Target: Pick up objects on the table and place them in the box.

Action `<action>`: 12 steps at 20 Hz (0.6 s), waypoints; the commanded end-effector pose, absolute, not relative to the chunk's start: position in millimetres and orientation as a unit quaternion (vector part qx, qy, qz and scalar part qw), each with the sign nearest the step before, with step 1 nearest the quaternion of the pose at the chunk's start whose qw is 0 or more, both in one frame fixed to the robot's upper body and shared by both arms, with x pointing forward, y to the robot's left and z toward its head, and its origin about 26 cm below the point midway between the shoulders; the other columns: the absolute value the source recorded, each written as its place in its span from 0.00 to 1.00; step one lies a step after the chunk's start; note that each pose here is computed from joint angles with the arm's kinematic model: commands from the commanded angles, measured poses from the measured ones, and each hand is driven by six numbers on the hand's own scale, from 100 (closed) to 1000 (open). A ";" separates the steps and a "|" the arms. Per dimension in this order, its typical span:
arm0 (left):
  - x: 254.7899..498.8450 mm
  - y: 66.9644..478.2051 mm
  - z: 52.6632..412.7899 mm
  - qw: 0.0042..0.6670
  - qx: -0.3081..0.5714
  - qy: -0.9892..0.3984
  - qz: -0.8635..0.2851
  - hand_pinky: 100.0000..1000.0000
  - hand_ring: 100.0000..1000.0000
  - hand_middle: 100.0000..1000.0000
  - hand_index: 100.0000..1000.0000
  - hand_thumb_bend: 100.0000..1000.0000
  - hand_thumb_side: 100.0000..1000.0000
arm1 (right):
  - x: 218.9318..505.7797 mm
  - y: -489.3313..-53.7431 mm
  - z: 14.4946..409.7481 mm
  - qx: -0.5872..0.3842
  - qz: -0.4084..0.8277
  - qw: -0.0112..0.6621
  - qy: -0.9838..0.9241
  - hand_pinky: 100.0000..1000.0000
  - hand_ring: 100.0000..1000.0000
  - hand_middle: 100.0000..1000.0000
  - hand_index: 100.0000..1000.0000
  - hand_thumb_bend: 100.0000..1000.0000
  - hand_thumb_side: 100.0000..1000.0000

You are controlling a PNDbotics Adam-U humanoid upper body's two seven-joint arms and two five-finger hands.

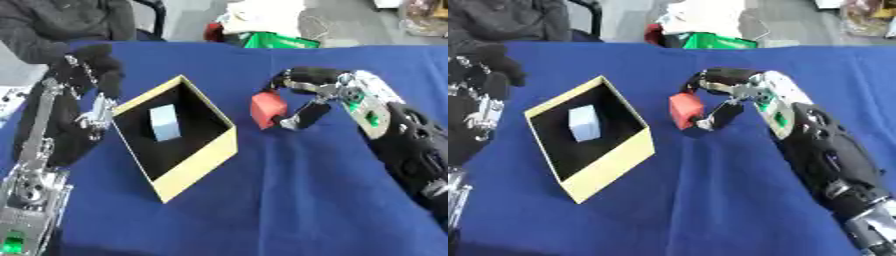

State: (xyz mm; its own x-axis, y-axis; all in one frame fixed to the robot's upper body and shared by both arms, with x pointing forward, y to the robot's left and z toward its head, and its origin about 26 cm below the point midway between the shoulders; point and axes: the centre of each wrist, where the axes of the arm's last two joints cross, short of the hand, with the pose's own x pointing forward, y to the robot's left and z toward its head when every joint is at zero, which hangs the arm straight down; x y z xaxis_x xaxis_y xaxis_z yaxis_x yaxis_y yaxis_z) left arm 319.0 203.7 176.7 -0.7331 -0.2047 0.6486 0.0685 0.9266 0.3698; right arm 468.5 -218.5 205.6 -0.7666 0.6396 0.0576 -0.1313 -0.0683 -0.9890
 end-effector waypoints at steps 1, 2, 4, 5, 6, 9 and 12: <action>318.3 207.4 180.9 0.357 0.046 -0.914 -0.190 0.62 0.61 0.57 0.78 0.14 0.48 | 460.7 -214.8 245.9 -0.213 0.685 0.237 -0.655 0.80 0.81 0.43 0.64 0.00 0.20; 318.3 207.5 180.7 0.357 0.046 -0.914 -0.190 0.62 0.61 0.57 0.78 0.14 0.48 | 458.0 -211.5 252.7 -0.209 0.683 0.228 -0.662 0.80 0.81 0.43 0.64 0.00 0.20; 318.2 207.5 180.5 0.357 0.046 -0.913 -0.191 0.62 0.61 0.57 0.78 0.14 0.48 | 452.6 -203.6 264.5 -0.199 0.679 0.211 -0.675 0.80 0.81 0.43 0.64 0.00 0.19; 318.2 207.4 180.3 0.357 0.046 -0.913 -0.191 0.62 0.61 0.57 0.78 0.15 0.48 | 449.8 -198.4 269.7 -0.192 0.679 0.202 -0.679 0.80 0.81 0.43 0.64 0.00 0.19; 318.2 207.3 180.1 0.357 0.046 -0.913 -0.191 0.62 0.61 0.57 0.78 0.14 0.48 | 447.2 -193.4 273.8 -0.186 0.680 0.194 -0.683 0.80 0.81 0.43 0.64 0.00 0.19; 318.1 206.5 180.0 0.357 0.043 -0.913 -0.193 0.62 0.61 0.57 0.78 0.15 0.48 | 441.0 -173.6 279.1 -0.159 0.690 0.171 -0.685 0.80 0.81 0.43 0.65 0.00 0.20; 317.8 205.4 180.7 0.355 0.040 -0.914 -0.194 0.62 0.61 0.57 0.78 0.15 0.48 | 439.2 -157.2 274.6 -0.142 0.707 0.162 -0.674 0.80 0.81 0.44 0.65 0.00 0.20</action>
State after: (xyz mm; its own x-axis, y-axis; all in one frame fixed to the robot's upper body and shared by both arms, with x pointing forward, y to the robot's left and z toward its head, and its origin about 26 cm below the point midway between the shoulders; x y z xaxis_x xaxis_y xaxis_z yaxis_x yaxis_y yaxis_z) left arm 318.4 204.3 174.7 -0.7295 -0.2058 0.6522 0.0702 0.9261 0.3708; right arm 443.1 -164.7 260.7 -0.8933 0.4473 0.0438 -0.0667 -0.0354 -0.9971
